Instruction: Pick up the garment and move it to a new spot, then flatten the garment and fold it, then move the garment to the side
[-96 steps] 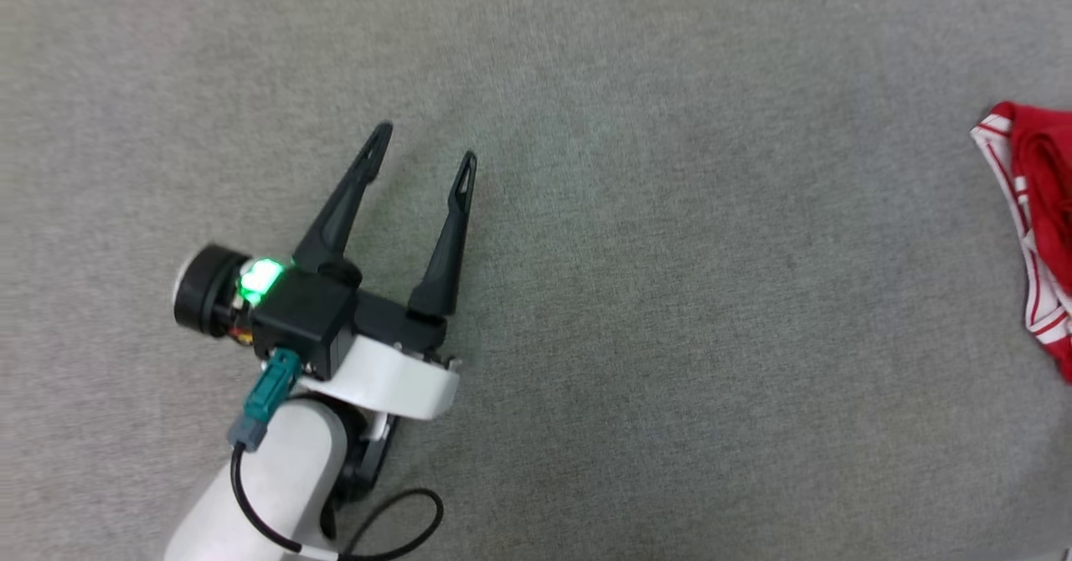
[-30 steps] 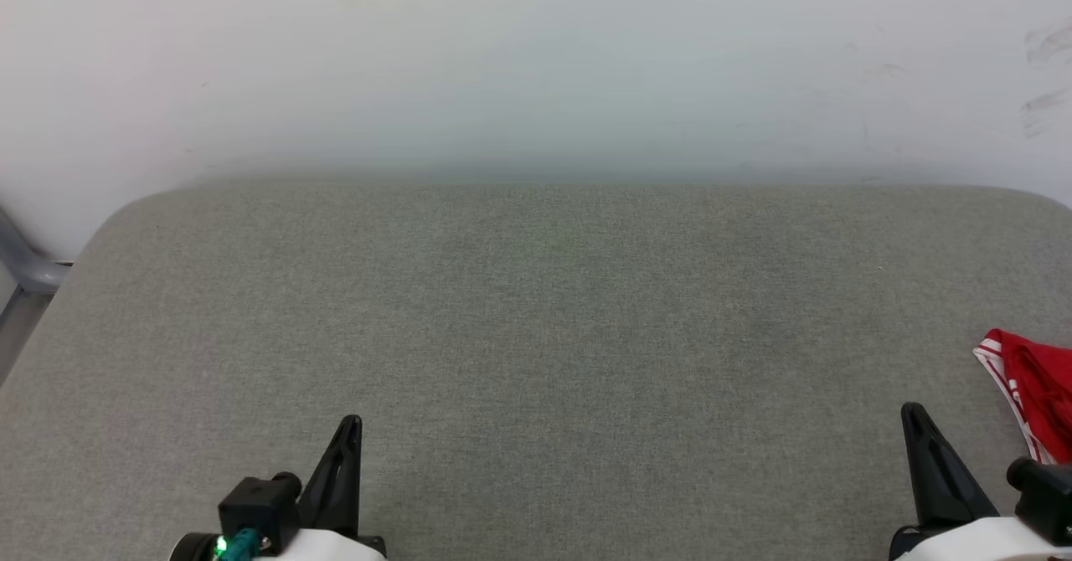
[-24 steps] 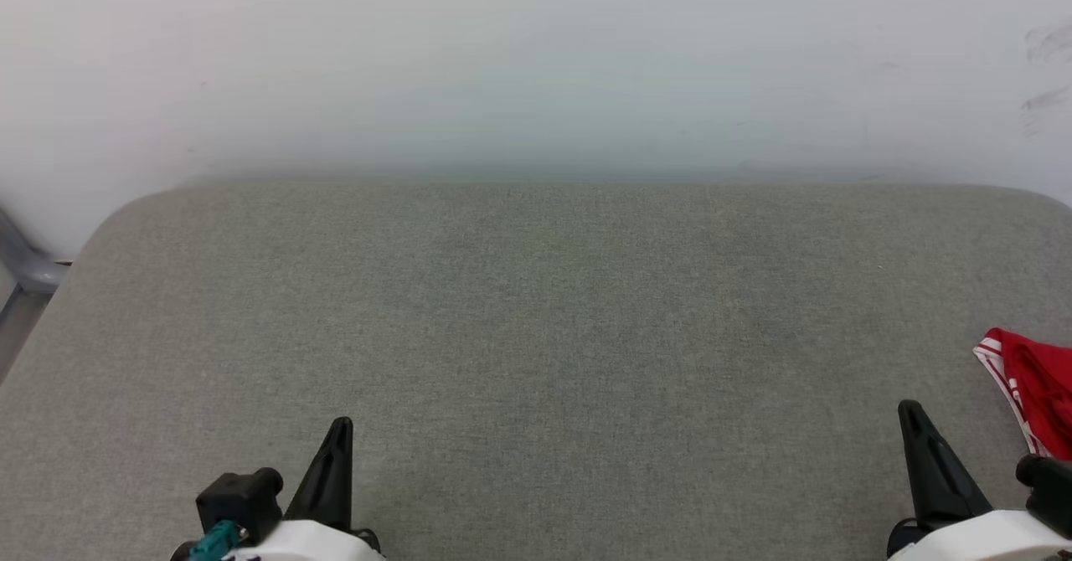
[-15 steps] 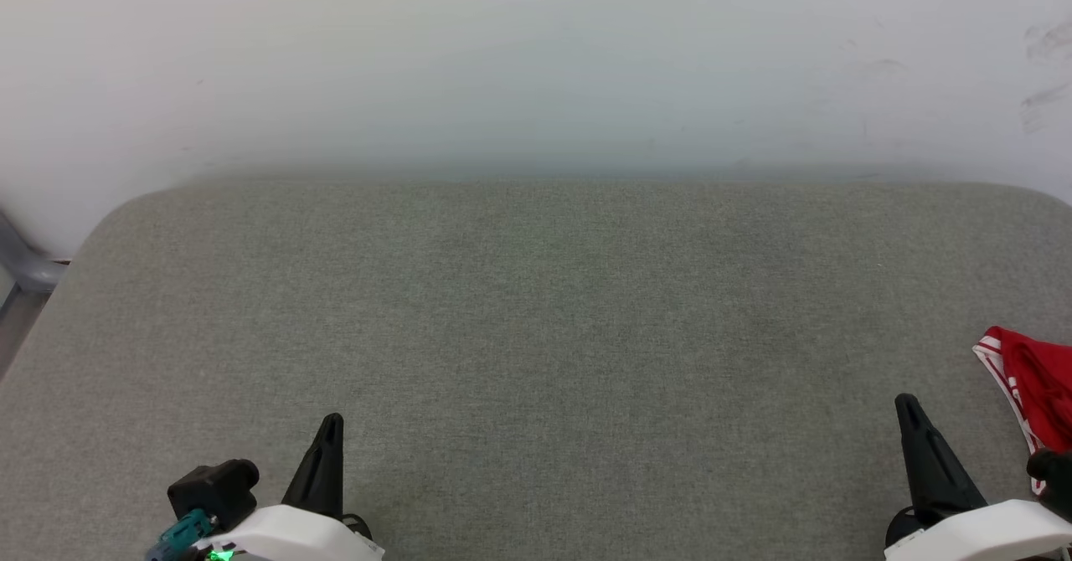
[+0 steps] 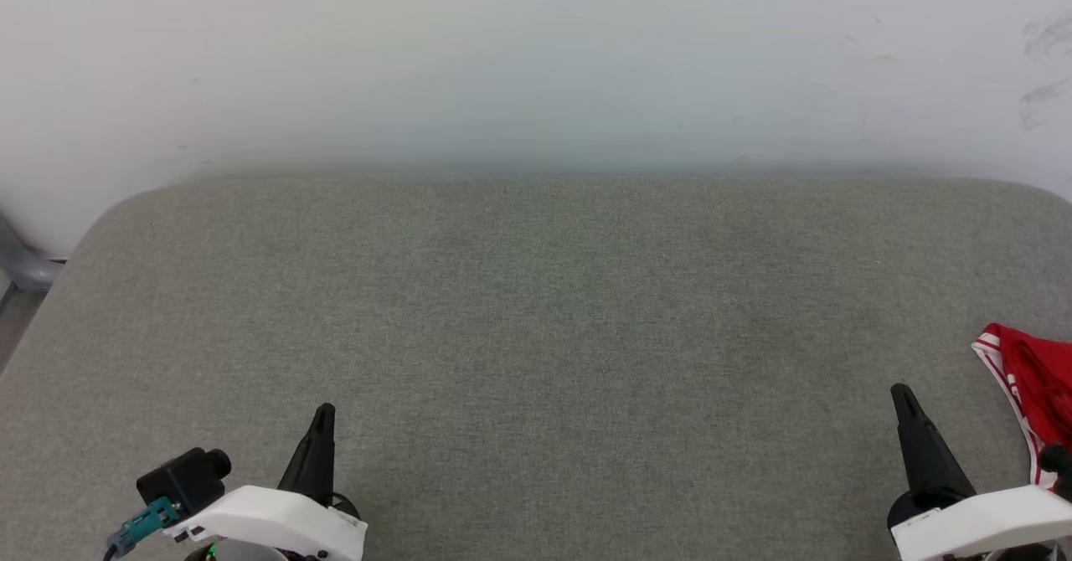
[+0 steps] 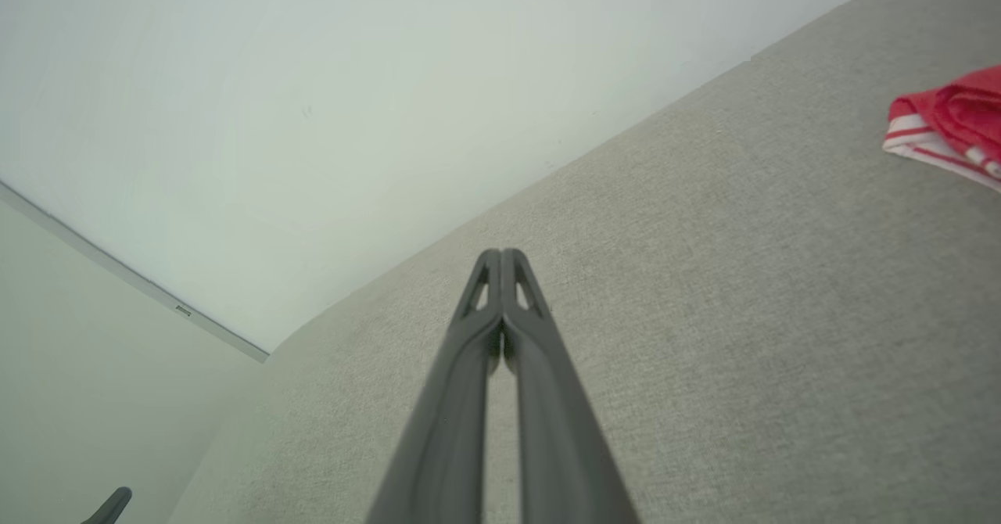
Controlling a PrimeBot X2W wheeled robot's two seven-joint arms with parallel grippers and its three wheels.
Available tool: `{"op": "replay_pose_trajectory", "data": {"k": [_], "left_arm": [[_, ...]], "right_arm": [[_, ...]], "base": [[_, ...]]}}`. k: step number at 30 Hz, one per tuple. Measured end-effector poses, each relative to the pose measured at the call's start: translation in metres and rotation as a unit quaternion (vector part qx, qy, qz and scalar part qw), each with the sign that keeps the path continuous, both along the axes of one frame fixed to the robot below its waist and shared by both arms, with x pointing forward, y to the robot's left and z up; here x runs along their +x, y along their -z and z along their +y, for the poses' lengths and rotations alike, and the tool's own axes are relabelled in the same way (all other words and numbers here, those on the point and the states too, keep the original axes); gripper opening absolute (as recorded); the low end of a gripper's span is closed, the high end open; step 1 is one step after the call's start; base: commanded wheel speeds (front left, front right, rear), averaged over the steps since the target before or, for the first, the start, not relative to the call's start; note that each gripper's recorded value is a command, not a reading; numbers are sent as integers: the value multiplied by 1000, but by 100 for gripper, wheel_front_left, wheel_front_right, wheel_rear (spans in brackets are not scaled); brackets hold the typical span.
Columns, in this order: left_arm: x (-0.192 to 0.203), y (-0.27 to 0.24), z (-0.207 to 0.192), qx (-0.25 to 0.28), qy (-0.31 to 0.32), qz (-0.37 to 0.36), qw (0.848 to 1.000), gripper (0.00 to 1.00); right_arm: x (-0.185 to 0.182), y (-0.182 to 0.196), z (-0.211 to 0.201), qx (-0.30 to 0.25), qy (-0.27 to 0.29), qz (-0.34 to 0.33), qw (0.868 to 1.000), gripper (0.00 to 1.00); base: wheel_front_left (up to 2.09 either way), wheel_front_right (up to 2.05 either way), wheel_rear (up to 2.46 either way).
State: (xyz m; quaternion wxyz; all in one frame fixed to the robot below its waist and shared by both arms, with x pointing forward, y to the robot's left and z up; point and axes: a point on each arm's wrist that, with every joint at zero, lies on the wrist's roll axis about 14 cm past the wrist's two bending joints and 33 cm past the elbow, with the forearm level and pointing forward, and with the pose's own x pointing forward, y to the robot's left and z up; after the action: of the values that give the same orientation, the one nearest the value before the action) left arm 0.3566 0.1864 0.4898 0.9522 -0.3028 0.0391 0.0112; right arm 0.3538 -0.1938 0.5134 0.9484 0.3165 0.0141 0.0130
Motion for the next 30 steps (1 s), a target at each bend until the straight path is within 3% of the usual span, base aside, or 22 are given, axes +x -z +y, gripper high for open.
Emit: {"op": "replay_pose_trajectory", "data": {"k": [30], "left_arm": [[13, -1, 6, -198, -16, 8, 980, 0]], "right_arm": [[15, 3, -2, 191, 7, 3, 981, 0]], "base": [[0, 0, 0]]}}
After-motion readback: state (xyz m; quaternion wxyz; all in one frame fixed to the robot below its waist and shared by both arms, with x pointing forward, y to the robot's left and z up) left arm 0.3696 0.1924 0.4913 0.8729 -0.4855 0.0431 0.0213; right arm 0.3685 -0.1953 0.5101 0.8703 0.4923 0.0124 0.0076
